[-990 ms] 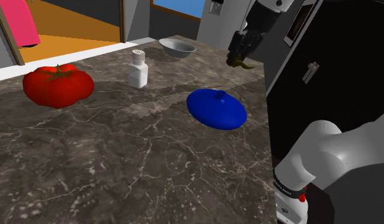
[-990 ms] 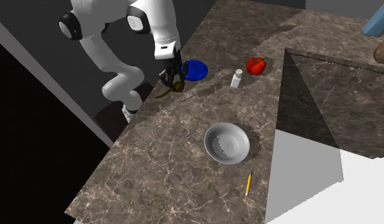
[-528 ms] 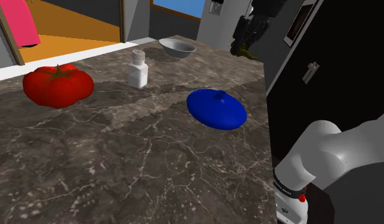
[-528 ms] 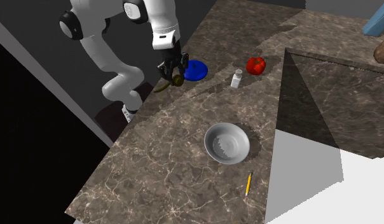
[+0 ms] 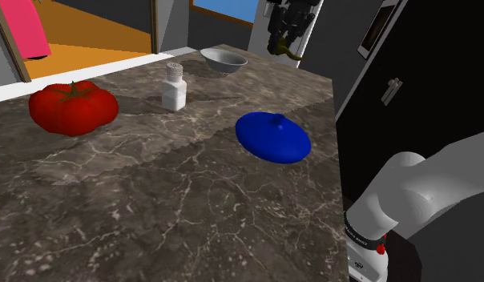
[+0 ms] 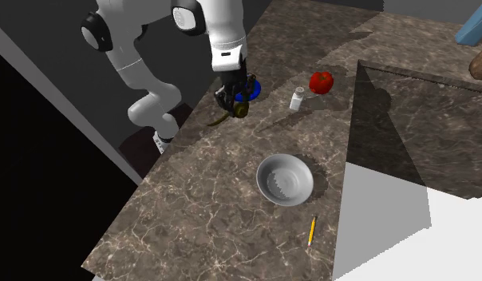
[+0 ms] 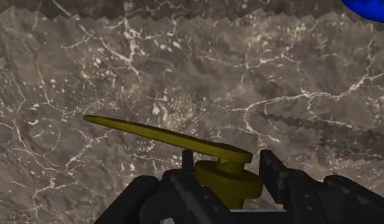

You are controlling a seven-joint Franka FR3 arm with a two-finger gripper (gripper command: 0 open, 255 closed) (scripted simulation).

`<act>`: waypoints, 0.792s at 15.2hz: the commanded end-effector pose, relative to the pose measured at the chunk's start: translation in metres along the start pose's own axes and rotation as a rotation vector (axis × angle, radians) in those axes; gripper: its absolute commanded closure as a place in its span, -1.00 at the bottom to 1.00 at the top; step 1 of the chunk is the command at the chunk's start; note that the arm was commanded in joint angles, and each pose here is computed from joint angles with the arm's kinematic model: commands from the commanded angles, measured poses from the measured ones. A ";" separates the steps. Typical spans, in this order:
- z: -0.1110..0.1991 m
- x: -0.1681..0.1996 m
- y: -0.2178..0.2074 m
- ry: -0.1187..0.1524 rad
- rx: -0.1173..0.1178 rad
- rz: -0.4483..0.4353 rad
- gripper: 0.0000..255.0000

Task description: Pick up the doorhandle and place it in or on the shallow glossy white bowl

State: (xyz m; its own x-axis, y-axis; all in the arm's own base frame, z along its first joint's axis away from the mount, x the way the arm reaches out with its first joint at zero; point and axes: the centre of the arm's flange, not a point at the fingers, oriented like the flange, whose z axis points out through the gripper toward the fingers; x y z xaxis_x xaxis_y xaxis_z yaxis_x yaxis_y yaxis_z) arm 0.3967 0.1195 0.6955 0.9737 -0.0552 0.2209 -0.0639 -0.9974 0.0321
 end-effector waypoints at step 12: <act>0.038 0.168 -0.016 0.000 0.000 0.000 1.00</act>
State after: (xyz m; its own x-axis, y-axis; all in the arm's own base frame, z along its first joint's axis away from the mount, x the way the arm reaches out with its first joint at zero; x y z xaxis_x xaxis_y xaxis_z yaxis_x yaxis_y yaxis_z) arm 0.5588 0.1222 0.6957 0.9736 -0.0546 0.2215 -0.0633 -0.9975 0.0323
